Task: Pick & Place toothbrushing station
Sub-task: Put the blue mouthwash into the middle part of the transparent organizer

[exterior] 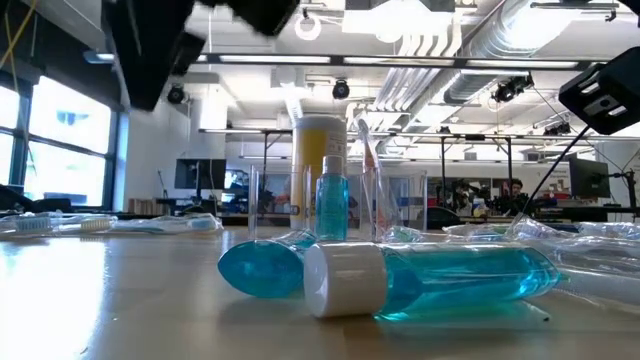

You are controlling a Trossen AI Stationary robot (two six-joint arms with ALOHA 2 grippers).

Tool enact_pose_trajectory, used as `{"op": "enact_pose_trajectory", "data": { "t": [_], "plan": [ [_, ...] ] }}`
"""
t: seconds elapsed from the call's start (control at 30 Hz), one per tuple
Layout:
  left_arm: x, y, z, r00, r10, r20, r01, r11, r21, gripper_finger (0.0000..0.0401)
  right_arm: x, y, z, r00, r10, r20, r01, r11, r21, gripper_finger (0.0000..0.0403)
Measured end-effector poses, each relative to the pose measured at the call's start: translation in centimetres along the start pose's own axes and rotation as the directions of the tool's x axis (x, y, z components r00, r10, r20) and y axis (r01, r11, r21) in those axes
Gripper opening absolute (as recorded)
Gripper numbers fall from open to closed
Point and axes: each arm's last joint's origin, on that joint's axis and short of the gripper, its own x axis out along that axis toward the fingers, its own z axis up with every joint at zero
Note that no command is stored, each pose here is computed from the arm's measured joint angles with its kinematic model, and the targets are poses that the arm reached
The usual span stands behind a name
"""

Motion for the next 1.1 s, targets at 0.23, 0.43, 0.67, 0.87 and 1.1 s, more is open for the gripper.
{"op": "enact_pose_trajectory", "data": {
  "t": [0.23,0.43,0.67,0.87,1.1],
  "plan": [
    [-0.7,-2.7,-3.6,0.997,0.022,0.070,-0.036,0.976,0.214,0.0210,0.0,0.6,0.7,0.996,0.044,0.083,-0.045,0.999,0.003,0.0227],
    [-0.1,-3.0,-6.0,0.990,0.113,0.080,-0.130,0.958,0.255,0.0210,-0.2,1.1,1.7,0.979,0.084,0.187,-0.084,0.996,-0.006,0.0227],
    [3.3,-4.8,-7.9,0.991,0.095,0.096,-0.121,0.939,0.323,0.0210,-0.2,1.5,1.8,0.971,0.057,0.231,-0.081,0.992,0.095,0.0227],
    [5.9,-5.9,-10.4,0.993,0.090,0.077,-0.110,0.943,0.315,0.0210,0.5,2.8,1.5,0.962,0.086,0.258,-0.118,0.987,0.112,0.0227],
    [7.8,-7.0,-11.5,0.993,0.046,0.113,-0.082,0.937,0.340,0.0210,2.1,4.2,1.0,0.951,0.151,0.269,-0.182,0.979,0.093,0.0227]
  ]
}}
